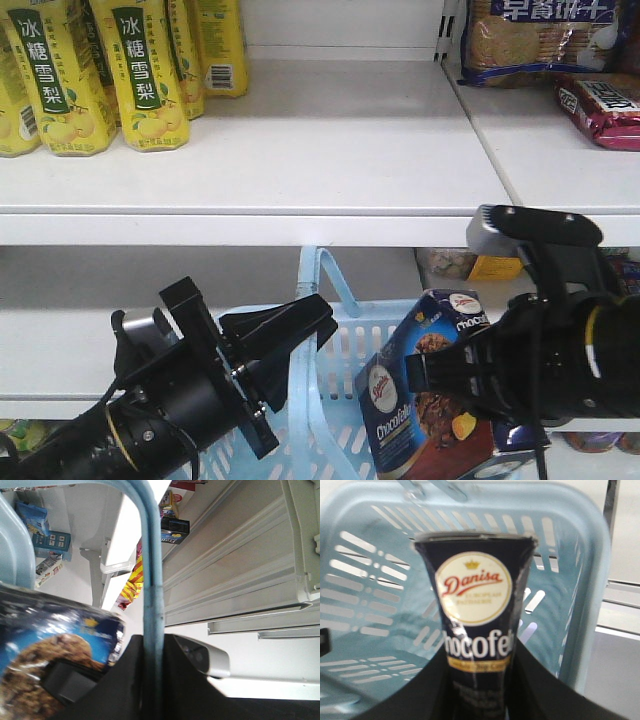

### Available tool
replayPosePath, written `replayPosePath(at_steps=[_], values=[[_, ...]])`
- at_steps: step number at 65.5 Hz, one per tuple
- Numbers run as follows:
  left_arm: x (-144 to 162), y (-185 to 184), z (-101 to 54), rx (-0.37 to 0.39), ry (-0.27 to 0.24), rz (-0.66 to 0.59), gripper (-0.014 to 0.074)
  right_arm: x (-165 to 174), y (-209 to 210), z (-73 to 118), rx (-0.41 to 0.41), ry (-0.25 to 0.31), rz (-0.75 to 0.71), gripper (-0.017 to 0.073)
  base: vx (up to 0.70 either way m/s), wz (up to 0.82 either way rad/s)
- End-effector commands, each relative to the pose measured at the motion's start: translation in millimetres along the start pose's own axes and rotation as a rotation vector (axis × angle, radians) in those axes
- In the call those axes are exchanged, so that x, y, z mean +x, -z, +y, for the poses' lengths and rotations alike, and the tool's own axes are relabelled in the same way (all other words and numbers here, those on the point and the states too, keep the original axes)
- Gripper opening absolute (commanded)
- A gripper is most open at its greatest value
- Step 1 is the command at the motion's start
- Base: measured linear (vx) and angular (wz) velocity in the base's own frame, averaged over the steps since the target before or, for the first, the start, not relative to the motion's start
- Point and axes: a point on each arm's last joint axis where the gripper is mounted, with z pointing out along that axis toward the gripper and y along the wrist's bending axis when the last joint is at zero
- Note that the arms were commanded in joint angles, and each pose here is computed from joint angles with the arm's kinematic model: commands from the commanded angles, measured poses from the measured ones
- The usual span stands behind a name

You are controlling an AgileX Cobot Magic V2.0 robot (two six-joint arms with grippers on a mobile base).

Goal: Left arm holds basket, right arm returns cookies
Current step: 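Close the right gripper on the box and lift it out of the basket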

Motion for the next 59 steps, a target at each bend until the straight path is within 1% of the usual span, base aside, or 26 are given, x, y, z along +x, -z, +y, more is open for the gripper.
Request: replayPosePath(at_steps=[1, 8, 21, 32, 35, 43, 48, 55, 59], values=[[6.7, 2.3, -43.4, 0.370, -0.006, 0.061, -0.0003, -4.0, 26.0, 4.2, -0.090, -0.003, -0.108, -0.0006, 0.00, 0.00], [6.7, 2.3, -43.4, 0.370, -0.006, 0.061, -0.0003, 0.5, 42.2, 2.1, -0.130, -0.014, -0.150, -0.0006, 0.00, 0.00], [6.7, 2.3, -43.4, 0.370, -0.006, 0.061, -0.0003, 7.9, 69.5, -3.2, -0.189, -0.013, -0.243, -0.0006, 0.00, 0.00], [6.7, 2.3, -43.4, 0.370, -0.006, 0.061, -0.0003, 8.8, 90.6, -6.1, -0.251, 0.001, -0.377, -0.0006, 0.00, 0.00], [6.7, 2.3, -43.4, 0.370, -0.006, 0.061, -0.0003, 7.6, 95.5, -5.3, -0.278, 0.001, -0.419, -0.0006, 0.00, 0.00], [6.7, 2.3, -43.4, 0.370, -0.006, 0.061, -0.0003, 3.5, 106.1, -4.5, -0.322, 0.018, -0.528, -0.0006, 0.00, 0.00], [6.7, 2.3, -43.4, 0.370, -0.006, 0.061, -0.0003, 0.1, 110.0, -3.9, -0.334, 0.036, -0.587, -0.0006, 0.00, 0.00], [6.7, 2.3, -43.4, 0.370, -0.006, 0.061, -0.0003, -6.0, 116.1, -2.4, -0.347, 0.074, -0.687, -0.0006, 0.00, 0.00], [6.7, 2.3, -43.4, 0.370, -0.006, 0.061, -0.0003, -10.0, 120.2, -1.5, -0.351, 0.107, -0.755, -0.0006, 0.00, 0.00]])
